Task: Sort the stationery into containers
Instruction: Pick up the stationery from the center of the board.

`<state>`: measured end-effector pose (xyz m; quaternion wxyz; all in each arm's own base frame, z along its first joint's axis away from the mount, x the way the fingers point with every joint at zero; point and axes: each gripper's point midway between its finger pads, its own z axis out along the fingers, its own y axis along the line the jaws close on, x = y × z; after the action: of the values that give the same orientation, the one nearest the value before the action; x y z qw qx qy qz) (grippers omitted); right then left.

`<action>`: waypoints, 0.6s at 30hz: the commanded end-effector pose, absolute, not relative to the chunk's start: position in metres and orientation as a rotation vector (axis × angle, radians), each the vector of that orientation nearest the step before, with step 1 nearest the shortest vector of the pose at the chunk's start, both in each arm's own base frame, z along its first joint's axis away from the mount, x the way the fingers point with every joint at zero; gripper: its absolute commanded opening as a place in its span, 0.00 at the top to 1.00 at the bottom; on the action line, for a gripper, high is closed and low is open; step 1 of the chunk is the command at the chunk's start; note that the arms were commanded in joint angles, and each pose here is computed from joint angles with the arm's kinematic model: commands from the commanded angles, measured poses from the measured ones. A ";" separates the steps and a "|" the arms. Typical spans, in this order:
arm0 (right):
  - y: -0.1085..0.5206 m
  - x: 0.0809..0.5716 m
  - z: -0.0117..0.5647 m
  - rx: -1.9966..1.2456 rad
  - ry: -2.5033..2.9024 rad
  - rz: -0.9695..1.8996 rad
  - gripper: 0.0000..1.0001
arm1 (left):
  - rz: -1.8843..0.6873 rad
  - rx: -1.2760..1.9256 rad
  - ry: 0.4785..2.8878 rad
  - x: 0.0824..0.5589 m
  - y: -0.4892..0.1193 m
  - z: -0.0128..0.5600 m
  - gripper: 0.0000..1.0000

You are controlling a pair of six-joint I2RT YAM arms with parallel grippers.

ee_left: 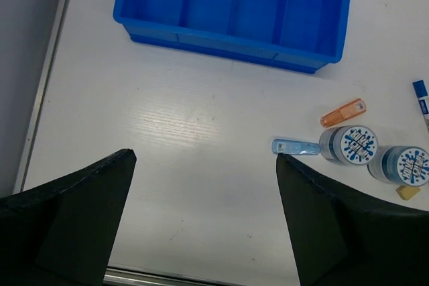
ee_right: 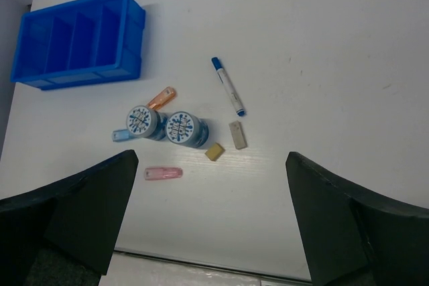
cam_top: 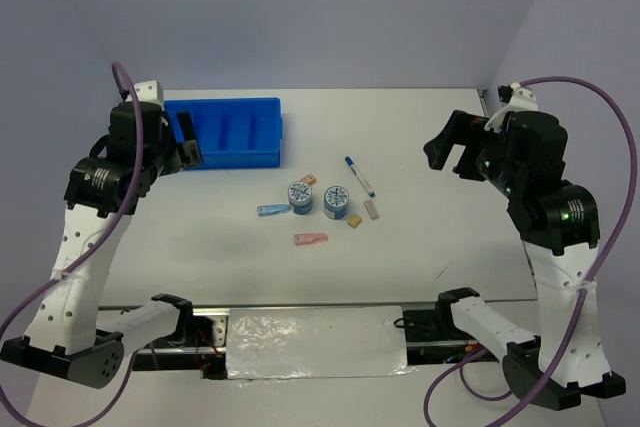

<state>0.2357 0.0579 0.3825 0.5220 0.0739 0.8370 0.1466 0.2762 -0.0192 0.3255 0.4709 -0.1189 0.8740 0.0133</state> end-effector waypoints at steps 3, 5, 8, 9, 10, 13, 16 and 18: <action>0.056 0.227 0.399 0.174 1.960 0.355 0.00 | 0.001 -0.240 2.154 0.276 -0.028 0.319 0.01; 0.058 0.226 0.397 0.160 1.963 0.367 0.00 | -0.094 -0.156 2.188 0.280 -0.046 0.310 0.01; 0.070 0.227 0.382 0.127 2.017 0.423 0.00 | -0.244 -0.099 2.185 0.293 -0.077 0.296 0.01; 0.073 0.233 0.367 0.133 2.076 0.425 0.00 | -0.274 -0.081 2.186 0.299 -0.087 0.291 0.01; 0.073 0.234 0.357 0.142 2.116 0.418 0.00 | -0.314 -0.030 2.210 0.308 -0.117 0.280 0.01; 0.079 0.240 0.322 0.142 2.245 0.354 0.00 | -0.275 0.149 2.317 0.319 -0.184 0.228 0.00; 0.091 0.241 0.315 0.093 2.289 0.297 0.00 | -0.255 0.226 2.400 0.329 -0.231 0.187 0.01; 0.095 0.239 0.311 0.071 2.318 0.283 0.00 | -0.294 0.288 2.410 0.336 -0.263 0.172 0.01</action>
<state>0.2419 0.0957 0.3186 0.4061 0.0276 0.9028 0.1390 0.3219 -0.2237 0.1808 0.3329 0.1039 0.9329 -0.0904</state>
